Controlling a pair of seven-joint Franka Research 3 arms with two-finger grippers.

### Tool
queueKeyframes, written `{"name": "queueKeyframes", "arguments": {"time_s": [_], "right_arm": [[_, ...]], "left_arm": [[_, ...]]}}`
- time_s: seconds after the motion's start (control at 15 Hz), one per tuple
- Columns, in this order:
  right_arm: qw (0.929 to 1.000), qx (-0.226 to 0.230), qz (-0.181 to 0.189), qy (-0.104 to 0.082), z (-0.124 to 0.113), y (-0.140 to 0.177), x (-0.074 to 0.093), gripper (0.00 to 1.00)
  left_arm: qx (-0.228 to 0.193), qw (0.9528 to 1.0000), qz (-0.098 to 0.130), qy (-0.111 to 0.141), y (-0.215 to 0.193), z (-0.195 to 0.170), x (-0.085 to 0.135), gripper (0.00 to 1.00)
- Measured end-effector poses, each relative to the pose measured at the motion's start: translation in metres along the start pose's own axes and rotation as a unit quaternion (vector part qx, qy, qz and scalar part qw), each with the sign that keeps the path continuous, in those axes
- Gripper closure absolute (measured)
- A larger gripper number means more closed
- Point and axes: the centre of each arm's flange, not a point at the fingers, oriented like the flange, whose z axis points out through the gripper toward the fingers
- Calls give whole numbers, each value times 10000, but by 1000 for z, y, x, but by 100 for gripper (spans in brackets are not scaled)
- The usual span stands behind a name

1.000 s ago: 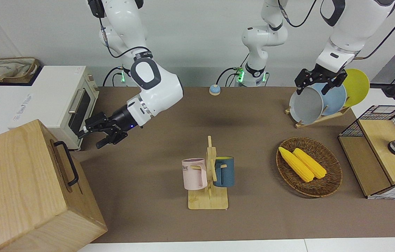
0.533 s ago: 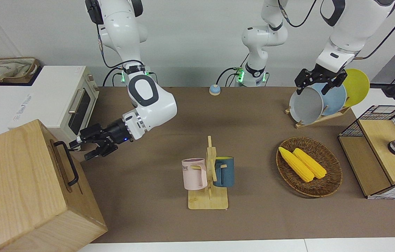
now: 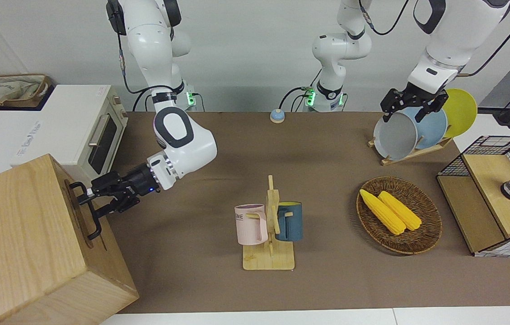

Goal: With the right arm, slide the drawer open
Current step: 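Close the right gripper on the black drawer handle, then pull the handle toward the robot with the right gripper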

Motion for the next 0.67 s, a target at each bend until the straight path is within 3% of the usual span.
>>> {"name": "queueKeyframes", "arguments": {"time_s": [0.47, 0.53, 0.67], "right_arm": [[10000, 3, -31, 14, 0, -4, 1, 76], [10000, 0, 66, 17, 0, -5, 1, 82], [9999, -2, 106, 17, -1, -5, 1, 82]], "left_arm": [[0, 10000, 0, 0, 0, 0, 0, 0], [0, 10000, 0, 0, 0, 0, 0, 0], [0, 10000, 0, 0, 0, 0, 0, 0]]}}
